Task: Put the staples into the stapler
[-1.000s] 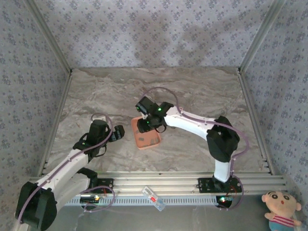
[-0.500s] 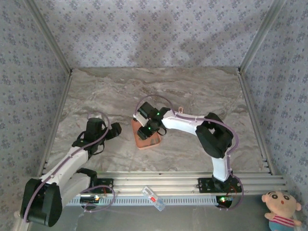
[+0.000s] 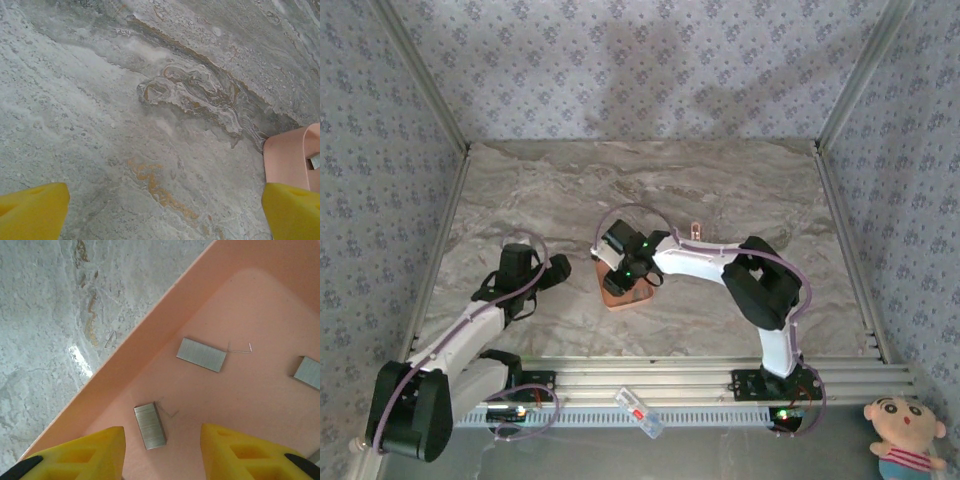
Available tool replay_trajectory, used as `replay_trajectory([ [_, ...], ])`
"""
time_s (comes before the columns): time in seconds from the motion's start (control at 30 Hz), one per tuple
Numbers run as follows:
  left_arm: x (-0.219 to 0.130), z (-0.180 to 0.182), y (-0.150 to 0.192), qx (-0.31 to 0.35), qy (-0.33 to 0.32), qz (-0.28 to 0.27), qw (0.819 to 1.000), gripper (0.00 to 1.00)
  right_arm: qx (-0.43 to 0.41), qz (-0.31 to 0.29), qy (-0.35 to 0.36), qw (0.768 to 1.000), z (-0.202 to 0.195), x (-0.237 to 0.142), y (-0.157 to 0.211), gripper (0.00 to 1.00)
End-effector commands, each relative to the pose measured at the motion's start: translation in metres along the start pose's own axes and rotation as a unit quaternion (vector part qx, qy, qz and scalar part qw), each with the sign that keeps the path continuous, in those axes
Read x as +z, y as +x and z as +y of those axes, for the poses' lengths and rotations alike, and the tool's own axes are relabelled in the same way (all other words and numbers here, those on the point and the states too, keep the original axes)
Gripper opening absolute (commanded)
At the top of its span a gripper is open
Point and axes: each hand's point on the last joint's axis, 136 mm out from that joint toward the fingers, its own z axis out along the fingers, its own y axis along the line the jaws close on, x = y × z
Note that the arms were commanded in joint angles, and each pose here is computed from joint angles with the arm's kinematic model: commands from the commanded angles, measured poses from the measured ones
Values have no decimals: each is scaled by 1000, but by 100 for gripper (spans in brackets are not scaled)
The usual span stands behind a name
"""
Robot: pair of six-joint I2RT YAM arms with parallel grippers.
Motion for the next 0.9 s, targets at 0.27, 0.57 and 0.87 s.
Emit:
replay_trajectory([
  [0.27, -7, -10, -15, 2, 21, -22, 1000, 99, -32, 42, 6, 999, 4, 23, 22, 45],
  [0.57, -9, -10, -19, 2, 19, -32, 999, 98, -38, 67, 18, 997, -3, 35, 37, 40],
  [0.87, -13, -23, -26, 9, 43, -32, 999, 98, -20, 35, 29, 999, -4, 23, 27, 27],
])
